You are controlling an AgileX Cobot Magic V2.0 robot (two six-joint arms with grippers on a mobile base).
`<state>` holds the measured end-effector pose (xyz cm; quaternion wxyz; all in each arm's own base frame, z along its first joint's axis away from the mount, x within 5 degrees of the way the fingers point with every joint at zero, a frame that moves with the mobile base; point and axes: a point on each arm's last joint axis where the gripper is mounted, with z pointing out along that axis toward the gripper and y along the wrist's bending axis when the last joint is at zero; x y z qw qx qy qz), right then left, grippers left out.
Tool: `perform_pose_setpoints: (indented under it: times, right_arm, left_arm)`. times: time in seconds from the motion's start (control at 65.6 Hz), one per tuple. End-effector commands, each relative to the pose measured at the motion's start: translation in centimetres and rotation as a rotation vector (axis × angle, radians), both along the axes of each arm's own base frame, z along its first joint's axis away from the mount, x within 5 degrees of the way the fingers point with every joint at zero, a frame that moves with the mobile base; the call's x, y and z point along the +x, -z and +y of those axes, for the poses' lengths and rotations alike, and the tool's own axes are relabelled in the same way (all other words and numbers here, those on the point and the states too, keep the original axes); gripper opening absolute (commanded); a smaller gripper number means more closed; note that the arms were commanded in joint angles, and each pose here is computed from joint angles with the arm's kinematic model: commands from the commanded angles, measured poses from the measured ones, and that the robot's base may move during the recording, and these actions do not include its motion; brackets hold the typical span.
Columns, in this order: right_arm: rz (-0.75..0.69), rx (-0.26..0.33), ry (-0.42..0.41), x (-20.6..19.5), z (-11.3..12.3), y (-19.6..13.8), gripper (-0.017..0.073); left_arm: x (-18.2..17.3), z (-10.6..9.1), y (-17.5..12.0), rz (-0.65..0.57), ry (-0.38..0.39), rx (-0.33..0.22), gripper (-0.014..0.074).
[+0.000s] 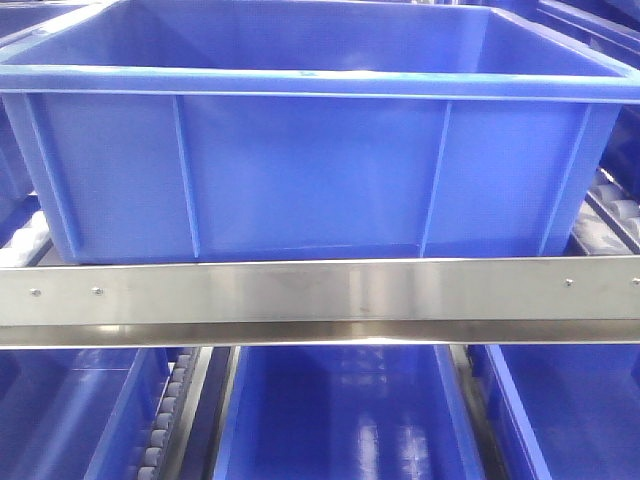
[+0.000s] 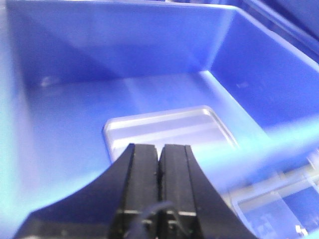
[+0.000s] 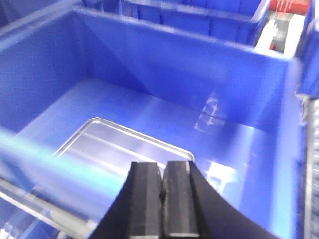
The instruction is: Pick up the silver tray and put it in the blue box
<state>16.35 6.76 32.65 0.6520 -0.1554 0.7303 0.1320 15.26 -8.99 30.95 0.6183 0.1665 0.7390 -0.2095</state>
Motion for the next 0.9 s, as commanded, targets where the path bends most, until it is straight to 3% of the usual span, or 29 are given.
perform_pose_setpoints:
  times: [0.0, 0.229, 0.884]
  right_arm:
    - [-0.114, 0.027, -0.039, -2.0, -0.5, -0.8, 0.0052]
    - [-0.167, 0.046, -0.037, -5.3, -1.7, 0.7, 0.0052]
    - [-0.158, 0.054, -0.028, -5.3, -1.8, 0.9, 0.0052]
  left_arm:
    - [-2.1, 0.8, -0.7, -0.118, 0.036, -0.062, -0.0093]
    - [-6.1, 3.1, 0.6, -0.214, 0.035, -0.115, -0.0093]
    - [-6.1, 3.1, 2.3, -0.177, 0.036, -0.094, -0.0094]
